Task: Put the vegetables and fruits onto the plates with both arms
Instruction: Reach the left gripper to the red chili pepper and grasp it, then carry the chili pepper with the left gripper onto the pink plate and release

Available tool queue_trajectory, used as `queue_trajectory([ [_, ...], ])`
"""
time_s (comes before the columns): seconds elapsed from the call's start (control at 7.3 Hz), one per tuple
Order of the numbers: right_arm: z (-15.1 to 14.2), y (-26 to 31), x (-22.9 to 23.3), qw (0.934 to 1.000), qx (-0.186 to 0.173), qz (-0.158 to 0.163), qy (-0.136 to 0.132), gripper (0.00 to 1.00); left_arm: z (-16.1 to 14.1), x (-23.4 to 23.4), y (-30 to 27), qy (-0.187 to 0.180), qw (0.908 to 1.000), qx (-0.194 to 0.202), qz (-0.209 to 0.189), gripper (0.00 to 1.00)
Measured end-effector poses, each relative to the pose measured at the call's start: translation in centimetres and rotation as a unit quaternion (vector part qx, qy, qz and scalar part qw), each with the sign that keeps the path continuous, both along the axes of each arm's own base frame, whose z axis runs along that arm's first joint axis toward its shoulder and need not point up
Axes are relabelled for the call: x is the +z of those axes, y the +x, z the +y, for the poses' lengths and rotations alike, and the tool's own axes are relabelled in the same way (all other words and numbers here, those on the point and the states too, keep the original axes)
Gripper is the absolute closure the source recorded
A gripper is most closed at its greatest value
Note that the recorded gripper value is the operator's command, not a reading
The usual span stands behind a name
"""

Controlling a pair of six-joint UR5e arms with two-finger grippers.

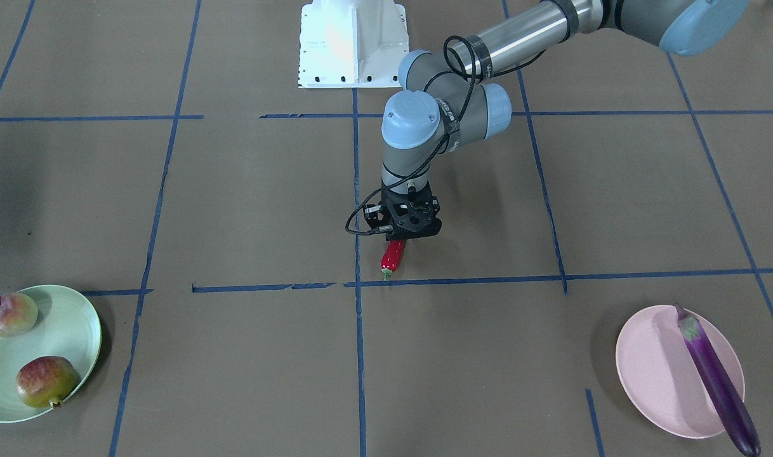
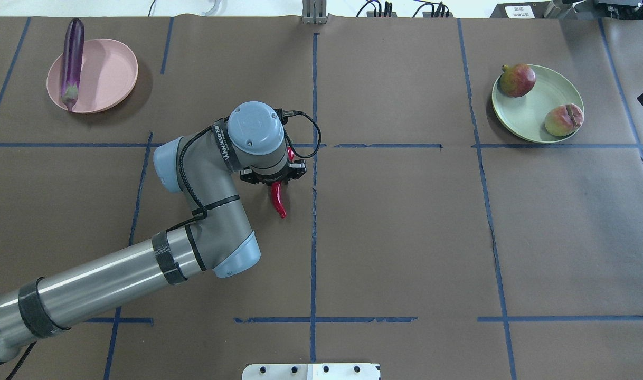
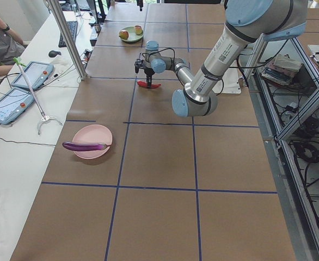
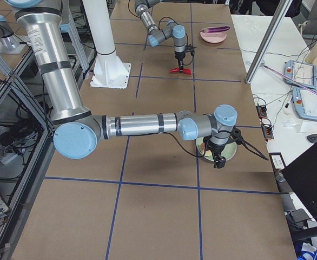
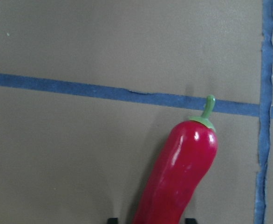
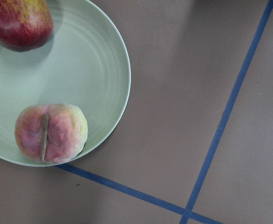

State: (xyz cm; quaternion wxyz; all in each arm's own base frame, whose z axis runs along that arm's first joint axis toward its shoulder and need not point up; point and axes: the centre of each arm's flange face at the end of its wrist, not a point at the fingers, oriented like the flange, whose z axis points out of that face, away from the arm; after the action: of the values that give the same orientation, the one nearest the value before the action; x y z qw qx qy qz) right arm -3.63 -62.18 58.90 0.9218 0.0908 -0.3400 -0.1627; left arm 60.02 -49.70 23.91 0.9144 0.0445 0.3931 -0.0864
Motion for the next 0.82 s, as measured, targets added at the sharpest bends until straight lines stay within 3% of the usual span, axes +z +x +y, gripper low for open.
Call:
queue_trajectory([
  [0.27, 0.0, -0.1, 0.0, 1.0000, 0.000, -0.002, 0.000, 0.00, -2.9, 0.1, -3.9, -0.006, 0.9997, -0.020, 0.010, 1.00],
  [0.55, 0.0, -0.1, -0.2, 1.0000, 0.000, -0.004, 0.002, 0.00, -9.8, 3.4, -13.2, -0.055, 0.9967, -0.056, 0.023, 1.00],
  [0.82, 0.0, -0.5, -0.3, 1.0000, -0.003, -0.005, 0.004, 0.00, -17.6, 9.8, -23.3, -0.077, 0.9916, -0.103, -0.007, 1.00],
])
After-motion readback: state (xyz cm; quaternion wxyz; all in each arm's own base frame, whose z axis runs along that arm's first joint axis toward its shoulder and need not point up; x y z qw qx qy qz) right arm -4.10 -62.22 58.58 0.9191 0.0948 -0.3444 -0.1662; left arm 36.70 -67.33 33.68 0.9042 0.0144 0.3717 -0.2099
